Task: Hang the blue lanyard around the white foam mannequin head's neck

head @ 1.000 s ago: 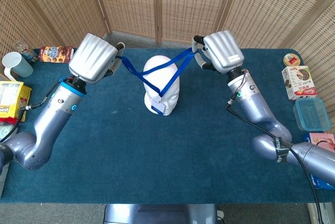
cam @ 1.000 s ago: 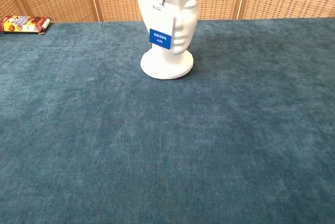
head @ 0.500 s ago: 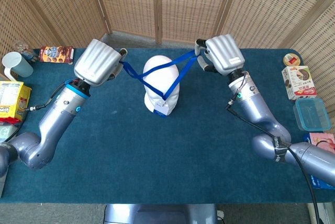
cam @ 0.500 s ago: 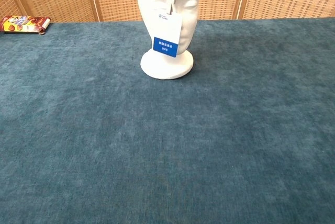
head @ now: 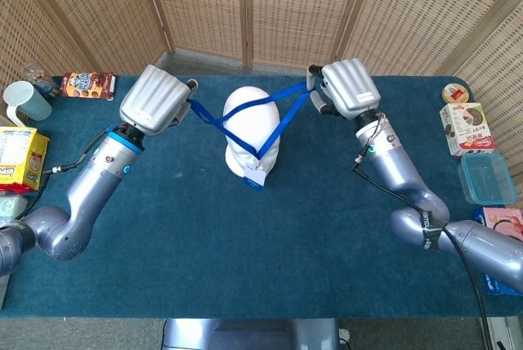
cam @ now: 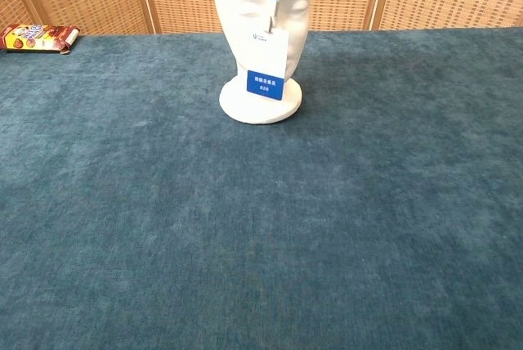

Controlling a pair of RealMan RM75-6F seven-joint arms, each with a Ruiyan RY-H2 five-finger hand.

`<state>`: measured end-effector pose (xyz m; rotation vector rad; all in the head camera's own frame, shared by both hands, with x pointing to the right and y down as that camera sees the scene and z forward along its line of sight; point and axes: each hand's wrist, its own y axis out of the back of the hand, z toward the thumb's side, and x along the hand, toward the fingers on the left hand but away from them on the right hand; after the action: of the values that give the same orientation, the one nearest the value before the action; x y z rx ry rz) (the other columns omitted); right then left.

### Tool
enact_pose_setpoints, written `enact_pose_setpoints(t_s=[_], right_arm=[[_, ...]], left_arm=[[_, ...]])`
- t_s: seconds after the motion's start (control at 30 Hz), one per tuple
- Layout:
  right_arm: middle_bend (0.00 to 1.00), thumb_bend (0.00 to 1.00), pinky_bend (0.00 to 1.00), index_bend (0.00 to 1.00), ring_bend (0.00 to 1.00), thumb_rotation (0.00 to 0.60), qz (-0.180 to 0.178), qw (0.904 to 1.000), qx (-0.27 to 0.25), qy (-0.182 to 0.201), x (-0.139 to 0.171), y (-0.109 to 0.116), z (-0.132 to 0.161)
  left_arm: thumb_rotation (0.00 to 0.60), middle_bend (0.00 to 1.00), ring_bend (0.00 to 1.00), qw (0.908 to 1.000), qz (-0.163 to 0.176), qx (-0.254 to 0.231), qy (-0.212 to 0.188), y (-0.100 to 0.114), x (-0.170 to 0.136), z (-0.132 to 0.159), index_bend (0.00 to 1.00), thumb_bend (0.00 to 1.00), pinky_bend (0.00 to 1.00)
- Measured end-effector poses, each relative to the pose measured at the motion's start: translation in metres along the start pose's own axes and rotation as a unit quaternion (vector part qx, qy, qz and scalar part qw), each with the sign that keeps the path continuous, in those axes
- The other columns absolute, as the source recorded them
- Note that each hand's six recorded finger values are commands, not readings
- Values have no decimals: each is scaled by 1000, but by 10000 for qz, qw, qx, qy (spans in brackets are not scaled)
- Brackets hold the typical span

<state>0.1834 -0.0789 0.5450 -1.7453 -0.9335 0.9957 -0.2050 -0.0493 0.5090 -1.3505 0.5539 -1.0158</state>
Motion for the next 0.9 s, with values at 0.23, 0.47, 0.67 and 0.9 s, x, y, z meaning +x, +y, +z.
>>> enact_pose_setpoints(t_s=[0.23, 0.47, 0.67, 0.9], right_arm=[[1000, 544, 1000, 678, 1000, 600, -21, 10000, 15, -29, -1, -2, -3], [1000, 544, 1000, 679, 1000, 600, -169, 9999, -20, -28, -3, 6, -4], [1000, 544, 1000, 678, 1000, 597, -261, 9997, 2, -13, -3, 13, -3], [1000, 544, 1000, 678, 1000, 600, -173, 9998, 57, -73, -4, 7, -4]], left_arm=[[553, 1000, 1000, 9999, 14, 64, 133, 0, 3, -8, 677, 504, 1000], [550, 1000, 1000, 9995, 170, -6, 275, 7, 1, -17, 677, 503, 1000], [552, 1000, 1000, 9990, 285, 24, 355, 12, -2, -23, 678, 504, 1000], [551, 1000, 1000, 9983, 332, 268, 390, 9, -1, -25, 677, 504, 1000]])
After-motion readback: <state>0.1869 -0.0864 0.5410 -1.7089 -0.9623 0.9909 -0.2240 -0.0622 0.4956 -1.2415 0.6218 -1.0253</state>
